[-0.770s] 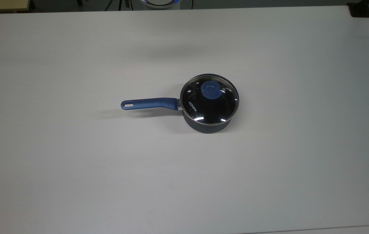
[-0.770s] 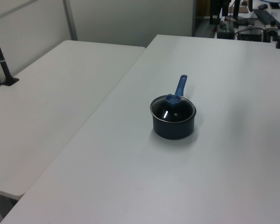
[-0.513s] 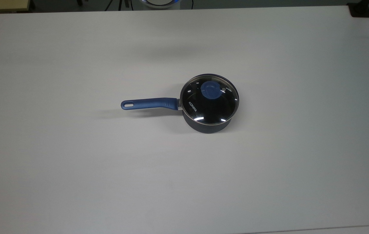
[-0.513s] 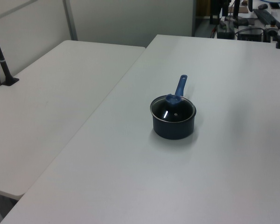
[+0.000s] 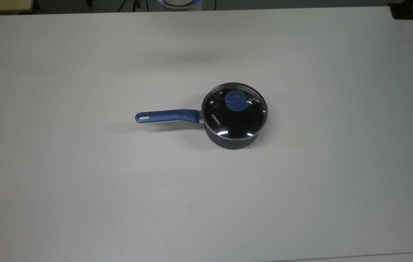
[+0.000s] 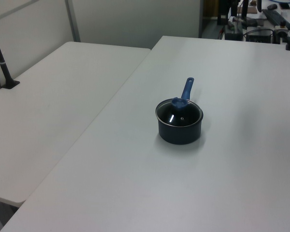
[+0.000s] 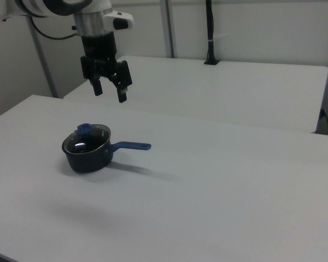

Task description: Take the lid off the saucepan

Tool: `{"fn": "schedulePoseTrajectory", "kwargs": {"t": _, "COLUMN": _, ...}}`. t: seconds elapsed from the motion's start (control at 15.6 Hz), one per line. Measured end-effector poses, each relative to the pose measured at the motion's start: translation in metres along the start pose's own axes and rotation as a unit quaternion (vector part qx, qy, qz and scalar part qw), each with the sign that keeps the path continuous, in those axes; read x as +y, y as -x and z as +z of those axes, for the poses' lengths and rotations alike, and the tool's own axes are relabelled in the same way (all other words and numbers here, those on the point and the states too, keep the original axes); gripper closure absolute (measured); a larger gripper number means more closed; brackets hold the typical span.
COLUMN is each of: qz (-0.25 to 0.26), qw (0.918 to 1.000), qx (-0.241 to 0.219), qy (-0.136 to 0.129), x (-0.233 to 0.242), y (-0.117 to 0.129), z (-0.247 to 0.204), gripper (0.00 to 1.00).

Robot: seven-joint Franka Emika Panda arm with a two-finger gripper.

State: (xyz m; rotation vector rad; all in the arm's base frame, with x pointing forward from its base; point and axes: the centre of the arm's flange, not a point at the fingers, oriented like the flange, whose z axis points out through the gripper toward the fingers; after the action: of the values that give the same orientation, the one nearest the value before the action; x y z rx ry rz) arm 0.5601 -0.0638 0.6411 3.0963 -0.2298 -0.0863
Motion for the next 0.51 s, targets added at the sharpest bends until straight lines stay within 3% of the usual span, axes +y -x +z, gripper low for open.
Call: {"fn": "schedulePoseTrajectory", "kwargs": {"t": 0.51, "qz": -0.004, "qw": 1.0000, "qx": 0.001, "qy": 0.000, "x": -0.003, "y": -0.001, "z": 0.001, "gripper": 0.00}}
